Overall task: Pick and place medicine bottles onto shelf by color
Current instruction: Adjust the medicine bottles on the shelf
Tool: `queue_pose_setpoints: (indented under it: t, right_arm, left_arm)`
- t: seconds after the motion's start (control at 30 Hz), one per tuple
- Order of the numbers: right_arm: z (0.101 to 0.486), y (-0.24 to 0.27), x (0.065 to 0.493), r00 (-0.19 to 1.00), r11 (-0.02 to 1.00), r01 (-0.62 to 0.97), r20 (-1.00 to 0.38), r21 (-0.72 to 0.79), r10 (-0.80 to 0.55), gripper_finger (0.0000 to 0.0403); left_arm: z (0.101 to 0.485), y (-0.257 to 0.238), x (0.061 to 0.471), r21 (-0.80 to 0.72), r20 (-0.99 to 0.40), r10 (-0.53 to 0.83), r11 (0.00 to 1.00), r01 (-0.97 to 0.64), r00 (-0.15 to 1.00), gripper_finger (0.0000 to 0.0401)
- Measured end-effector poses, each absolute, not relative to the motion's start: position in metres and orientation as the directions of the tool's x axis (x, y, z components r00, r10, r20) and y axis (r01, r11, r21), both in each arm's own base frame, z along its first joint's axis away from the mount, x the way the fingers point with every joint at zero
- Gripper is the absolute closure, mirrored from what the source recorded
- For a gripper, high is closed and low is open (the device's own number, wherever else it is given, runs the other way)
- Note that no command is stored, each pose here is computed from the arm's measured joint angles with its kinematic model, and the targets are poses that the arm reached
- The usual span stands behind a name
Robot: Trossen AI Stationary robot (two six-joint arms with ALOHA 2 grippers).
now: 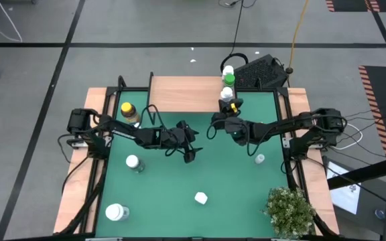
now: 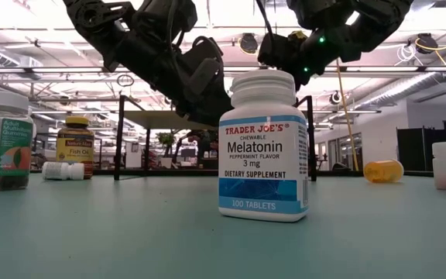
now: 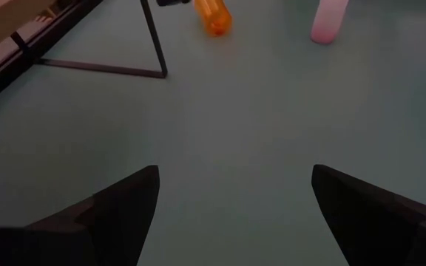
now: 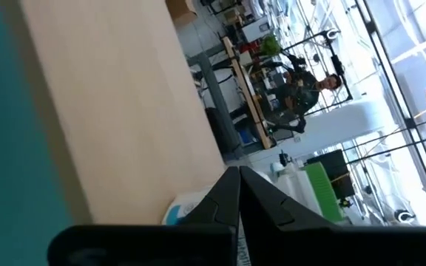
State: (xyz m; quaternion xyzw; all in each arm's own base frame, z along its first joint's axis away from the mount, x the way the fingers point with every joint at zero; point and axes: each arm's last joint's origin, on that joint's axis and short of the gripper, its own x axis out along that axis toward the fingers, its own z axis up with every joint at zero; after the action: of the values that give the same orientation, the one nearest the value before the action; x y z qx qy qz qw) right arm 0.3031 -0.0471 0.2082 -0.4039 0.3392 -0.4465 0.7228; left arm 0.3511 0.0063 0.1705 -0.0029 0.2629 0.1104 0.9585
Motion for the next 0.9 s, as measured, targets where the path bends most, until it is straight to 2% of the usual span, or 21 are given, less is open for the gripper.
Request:
queue_pose_setpoints:
  t: [0.9]
  right_arm:
    - [0.2044,-0.0563,0.3005,0.338,0.275,0.36,-0.15,-0.892,-0.929,0.0403]
  left_arm:
    - [0.1696,0.0063,0.3506,0.033,-0.514,0.21,0.974,-0.226,0.831,0.0045]
